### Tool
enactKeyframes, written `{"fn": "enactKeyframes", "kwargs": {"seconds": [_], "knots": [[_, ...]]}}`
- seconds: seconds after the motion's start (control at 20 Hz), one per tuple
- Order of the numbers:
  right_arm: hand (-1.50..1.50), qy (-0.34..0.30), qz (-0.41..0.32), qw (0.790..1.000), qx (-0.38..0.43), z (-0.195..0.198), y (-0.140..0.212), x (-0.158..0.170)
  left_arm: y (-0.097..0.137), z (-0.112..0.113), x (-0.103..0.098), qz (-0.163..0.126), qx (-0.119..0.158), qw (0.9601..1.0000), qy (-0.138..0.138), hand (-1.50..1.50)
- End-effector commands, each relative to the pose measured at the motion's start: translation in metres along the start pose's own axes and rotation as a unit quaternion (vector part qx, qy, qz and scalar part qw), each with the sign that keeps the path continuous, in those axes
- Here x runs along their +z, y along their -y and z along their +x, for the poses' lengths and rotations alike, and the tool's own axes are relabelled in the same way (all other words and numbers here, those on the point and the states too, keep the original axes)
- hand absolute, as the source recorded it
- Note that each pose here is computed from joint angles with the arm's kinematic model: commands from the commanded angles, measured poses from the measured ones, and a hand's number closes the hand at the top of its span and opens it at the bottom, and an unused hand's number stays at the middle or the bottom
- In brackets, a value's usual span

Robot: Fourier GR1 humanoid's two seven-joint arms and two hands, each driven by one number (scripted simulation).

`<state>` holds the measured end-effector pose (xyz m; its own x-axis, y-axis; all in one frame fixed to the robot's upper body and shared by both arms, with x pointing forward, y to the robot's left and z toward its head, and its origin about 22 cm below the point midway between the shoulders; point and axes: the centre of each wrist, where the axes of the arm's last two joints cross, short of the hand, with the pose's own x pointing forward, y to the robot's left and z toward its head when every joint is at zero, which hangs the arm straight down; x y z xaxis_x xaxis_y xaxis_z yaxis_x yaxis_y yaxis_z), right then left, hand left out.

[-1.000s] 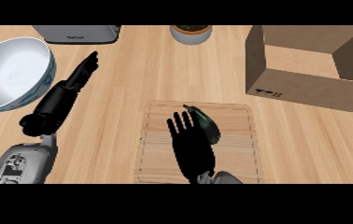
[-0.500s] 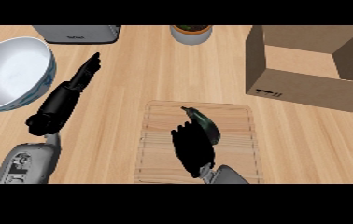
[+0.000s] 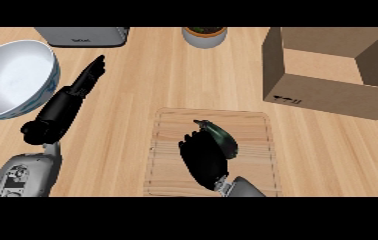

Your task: Pick the squash from the cutting board and place it in the cardboard box

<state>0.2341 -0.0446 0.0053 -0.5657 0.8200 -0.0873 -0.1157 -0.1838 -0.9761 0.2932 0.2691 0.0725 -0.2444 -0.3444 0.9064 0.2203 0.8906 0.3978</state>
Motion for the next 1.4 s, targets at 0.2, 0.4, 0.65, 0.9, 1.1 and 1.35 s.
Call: {"fn": "enactKeyframes", "kwargs": {"seconds": [0.2, 0.4, 0.65, 0.9, 1.1, 1.35], "knots": [[1.5, 0.243, 0.018, 0.966, -0.087, -0.065, -0.013, 0.051, -0.005, -0.001, 0.005, 0.0, 0.004, 1.0, -0.002, 0.0], [1.5, 0.291, -0.079, 0.949, -0.091, -0.11, 0.011, 0.074, -0.003, -0.01, 0.005, 0.009, -0.002, 1.0, 0.003, 0.0], [1.5, 0.303, -0.147, 0.94, -0.056, -0.159, 0.054, 0.105, -0.008, -0.002, 0.006, 0.013, 0.001, 0.9999, 0.008, 0.0], [1.5, 0.242, -0.211, 0.939, -0.126, -0.202, 0.096, 0.137, 0.001, -0.007, 0.009, 0.012, -0.003, 0.9999, -0.003, 0.0], [1.5, 0.131, -0.253, 0.932, -0.223, -0.212, 0.114, 0.129, 0.008, -0.005, 0.009, 0.004, -0.001, 1.0, -0.003, 0.0], [1.5, 0.031, -0.275, 0.925, -0.26, -0.254, 0.146, 0.124, 0.006, -0.009, 0.011, 0.001, -0.003, 1.0, 0.001, 0.0]]}}
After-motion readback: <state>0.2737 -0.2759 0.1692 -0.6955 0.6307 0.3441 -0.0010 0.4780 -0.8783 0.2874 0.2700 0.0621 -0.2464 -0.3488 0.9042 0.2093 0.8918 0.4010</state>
